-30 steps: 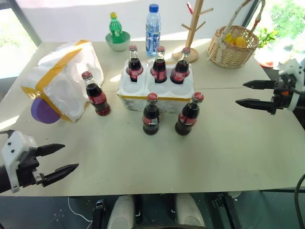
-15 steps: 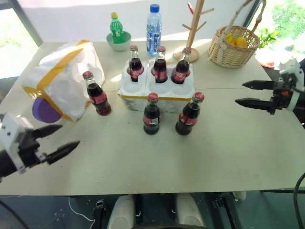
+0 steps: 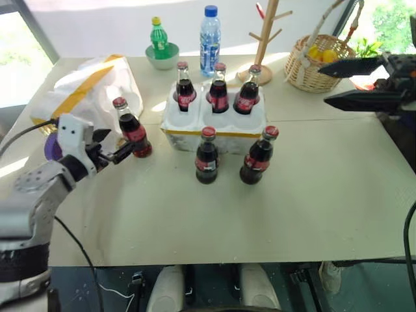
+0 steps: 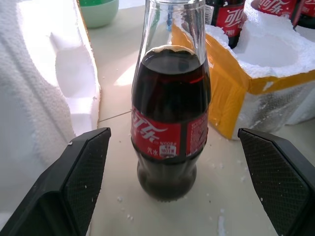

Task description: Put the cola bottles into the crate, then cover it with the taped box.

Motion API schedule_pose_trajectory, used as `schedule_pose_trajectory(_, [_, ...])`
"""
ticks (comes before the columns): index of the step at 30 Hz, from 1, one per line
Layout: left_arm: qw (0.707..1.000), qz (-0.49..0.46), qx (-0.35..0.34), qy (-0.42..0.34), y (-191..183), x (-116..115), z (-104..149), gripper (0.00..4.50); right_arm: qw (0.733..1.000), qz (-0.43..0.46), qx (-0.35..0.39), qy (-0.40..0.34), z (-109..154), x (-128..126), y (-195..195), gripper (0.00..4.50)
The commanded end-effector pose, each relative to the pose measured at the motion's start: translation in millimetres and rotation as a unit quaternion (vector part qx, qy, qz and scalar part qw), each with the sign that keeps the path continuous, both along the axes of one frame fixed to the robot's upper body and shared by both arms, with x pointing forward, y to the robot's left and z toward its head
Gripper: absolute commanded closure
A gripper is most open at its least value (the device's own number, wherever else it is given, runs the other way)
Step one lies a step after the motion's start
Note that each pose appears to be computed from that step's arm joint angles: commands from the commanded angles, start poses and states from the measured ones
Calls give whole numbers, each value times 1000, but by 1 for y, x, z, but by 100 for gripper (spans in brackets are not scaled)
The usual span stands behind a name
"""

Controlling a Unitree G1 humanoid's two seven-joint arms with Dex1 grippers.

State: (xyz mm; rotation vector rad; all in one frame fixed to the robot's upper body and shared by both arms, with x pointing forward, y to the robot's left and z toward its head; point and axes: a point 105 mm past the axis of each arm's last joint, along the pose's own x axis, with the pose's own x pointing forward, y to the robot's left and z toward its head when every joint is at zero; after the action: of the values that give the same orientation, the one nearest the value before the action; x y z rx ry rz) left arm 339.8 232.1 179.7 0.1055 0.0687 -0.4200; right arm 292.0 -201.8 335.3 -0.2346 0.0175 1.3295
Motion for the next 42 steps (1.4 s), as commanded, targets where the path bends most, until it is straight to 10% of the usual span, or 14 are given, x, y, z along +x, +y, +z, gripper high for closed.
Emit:
schedule_pose_trajectory(1, [1000, -12, 13, -14, -8, 13, 2, 15, 999, 26, 3, -29, 13, -12, 11, 0])
schedule_pose_trajectory(13, [1000, -22, 15, -8, -27, 51, -16, 38, 999, 28, 5, -34, 14, -15, 19, 0])
schedule_pose_trajectory(17, [999, -45, 23, -8, -27, 41, -15, 167, 999, 17, 1, -37, 13, -13, 19, 0])
schedule_pose_trajectory(30, [958, -285, -21, -19, -65, -27, 72, 164, 999, -15, 1, -42, 4, -9, 16, 0])
schedule_pose_trajectory(42, [910, -408, -28, -73, -162, 47, 128, 164, 997, -53, 9, -53, 0, -19, 13, 0])
